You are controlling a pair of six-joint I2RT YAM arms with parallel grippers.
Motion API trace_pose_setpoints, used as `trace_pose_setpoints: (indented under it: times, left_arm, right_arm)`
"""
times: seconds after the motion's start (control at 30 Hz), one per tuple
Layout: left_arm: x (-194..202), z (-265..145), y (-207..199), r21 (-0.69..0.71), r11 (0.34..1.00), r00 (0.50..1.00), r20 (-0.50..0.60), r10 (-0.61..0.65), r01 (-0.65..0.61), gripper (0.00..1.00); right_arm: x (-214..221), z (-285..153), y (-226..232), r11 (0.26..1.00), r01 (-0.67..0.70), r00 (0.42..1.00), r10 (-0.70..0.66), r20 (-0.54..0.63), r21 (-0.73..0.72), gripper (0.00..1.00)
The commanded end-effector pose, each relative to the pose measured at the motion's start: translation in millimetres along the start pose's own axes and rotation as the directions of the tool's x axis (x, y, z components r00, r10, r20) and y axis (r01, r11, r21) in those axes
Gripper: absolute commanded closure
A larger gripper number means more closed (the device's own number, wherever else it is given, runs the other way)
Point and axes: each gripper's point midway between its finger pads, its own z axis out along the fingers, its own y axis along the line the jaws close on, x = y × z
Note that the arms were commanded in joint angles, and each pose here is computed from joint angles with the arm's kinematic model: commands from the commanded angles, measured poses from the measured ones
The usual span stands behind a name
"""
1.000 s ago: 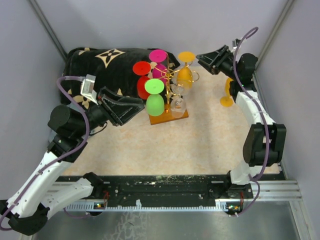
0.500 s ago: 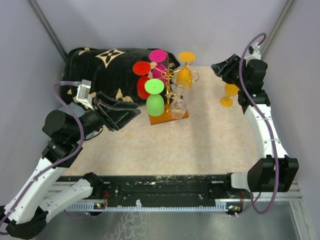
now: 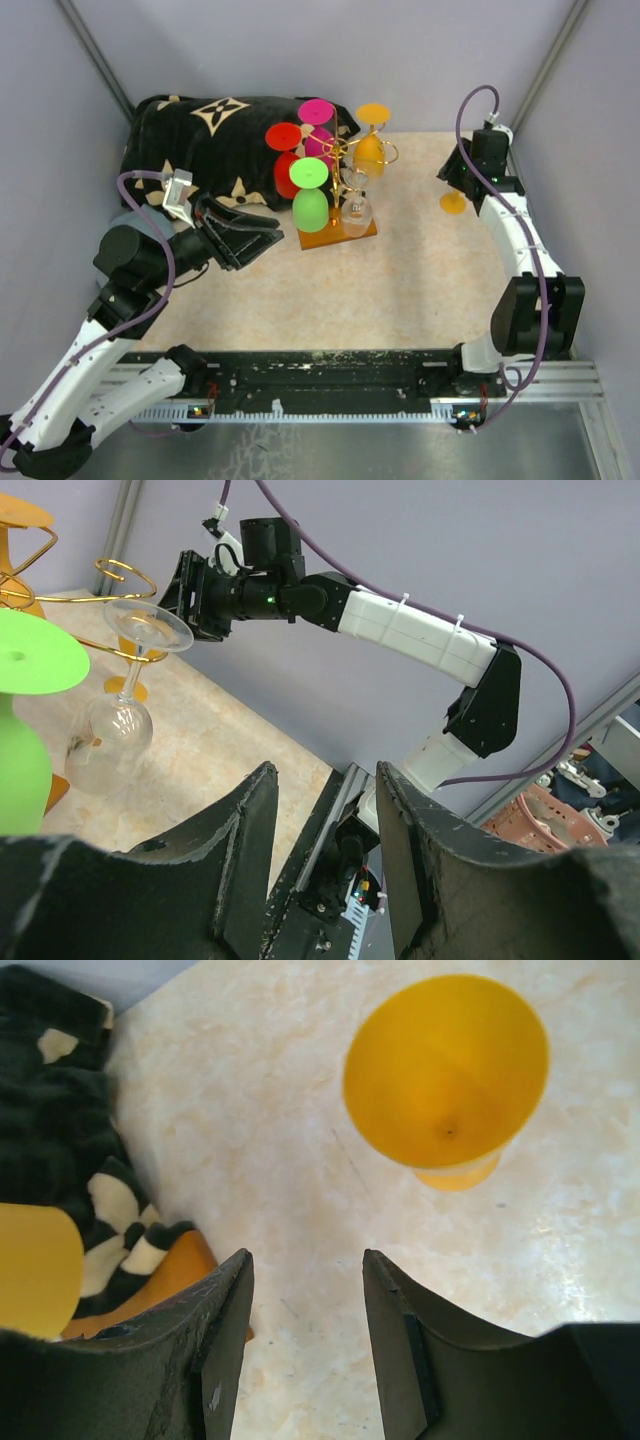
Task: Place the wine glass upside down on the wine glass rack
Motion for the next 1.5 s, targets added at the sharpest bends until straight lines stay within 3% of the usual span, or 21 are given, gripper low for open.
trace_pose_setpoints:
  times: [0.0, 0.9, 1.07, 1.1, 1.2, 1.4, 1.47]
  left_arm:
    - [-2, -5, -6, 0.017, 1.000, 1.000, 0.003, 0.022, -0.022, 0.50]
    - [5, -2, -1, 0.015, 1.000, 1.000, -0.017, 0.019, -0.019, 0.50]
    - [5, -1, 1, 0.009, 1.000, 1.000, -0.016, 0.021, -0.021, 0.50]
    - [5, -1, 1, 0.008, 1.000, 1.000, -0.017, 0.021, -0.021, 0.50]
    - [5, -1, 3, 0.003, 1.000, 1.000, -0.016, 0.021, -0.021, 0.50]
    - [7, 0, 5, -0.001, 1.000, 1.000, -0.019, 0.016, -0.017, 0.50]
    - [7, 0, 5, -0.002, 1.000, 1.000, -0.020, 0.015, -0.015, 0.50]
  right_arm:
    - [-46, -7, -3, 0.998, 0.033, 0.990, -0.041, 0.134, 0.059, 0.52]
    - [-52, 64, -12, 0.985, 0.095, 0.989, -0.110, 0.098, 0.144, 0.52]
    - [-46, 77, -16, 0.982, 0.106, 0.991, -0.117, 0.065, 0.160, 0.55]
    - [-45, 78, -17, 0.981, 0.106, 0.991, -0.118, 0.061, 0.164, 0.56]
    - [-42, 82, -20, 0.979, 0.108, 0.991, -0.119, 0.054, 0.174, 0.73]
    - [-39, 83, -22, 0.978, 0.103, 0.992, -0.114, 0.051, 0.183, 0.85]
    - [-40, 83, -23, 0.977, 0.099, 0.992, -0.112, 0.054, 0.190, 0.96]
